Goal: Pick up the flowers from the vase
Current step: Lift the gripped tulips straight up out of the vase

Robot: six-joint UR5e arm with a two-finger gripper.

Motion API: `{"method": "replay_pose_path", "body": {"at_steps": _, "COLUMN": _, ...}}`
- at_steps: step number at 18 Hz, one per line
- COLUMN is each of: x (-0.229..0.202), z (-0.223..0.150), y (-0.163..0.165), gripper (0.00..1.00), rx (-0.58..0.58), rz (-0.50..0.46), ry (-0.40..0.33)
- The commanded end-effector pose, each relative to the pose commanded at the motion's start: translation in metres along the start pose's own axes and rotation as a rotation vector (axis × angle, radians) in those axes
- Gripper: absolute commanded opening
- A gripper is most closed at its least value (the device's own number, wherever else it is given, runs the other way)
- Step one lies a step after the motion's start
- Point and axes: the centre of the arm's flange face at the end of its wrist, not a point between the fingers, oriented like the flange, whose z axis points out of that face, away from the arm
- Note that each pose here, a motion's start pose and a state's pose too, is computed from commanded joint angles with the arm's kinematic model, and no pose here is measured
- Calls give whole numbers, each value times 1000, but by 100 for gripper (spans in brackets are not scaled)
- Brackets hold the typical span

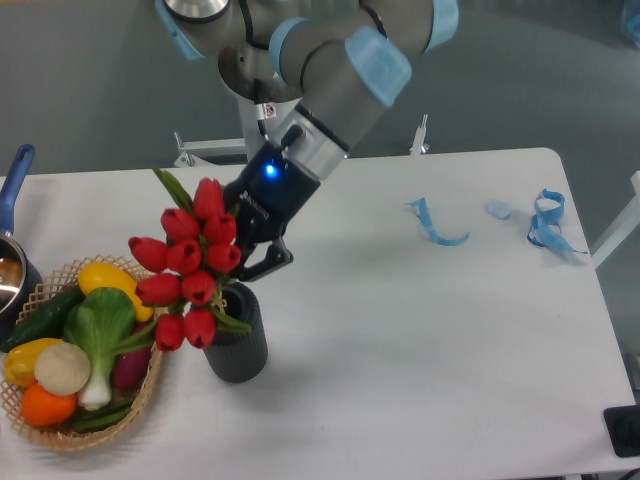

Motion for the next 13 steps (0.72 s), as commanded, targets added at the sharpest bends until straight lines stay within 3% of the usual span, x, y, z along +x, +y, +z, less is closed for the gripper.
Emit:
{"method": "replay_pose_path", "body": {"at_steps": 4, "x": -2, "z": -13, "y": -26, "gripper": 37, "rx": 41, "rz": -11, "ry": -7}}
{"method": "replay_pose_path", "body": {"at_steps": 9, "x": -12, "z": -44, "y": -66, "gripper": 37, "rx": 80, "rz": 18, "ry": -59}}
{"method": "replay_pose_path", "body": {"at_steps": 13, "x": -23, "z": -66, "y": -80, "gripper": 37, "rx": 101, "rz": -9, "ry": -98}}
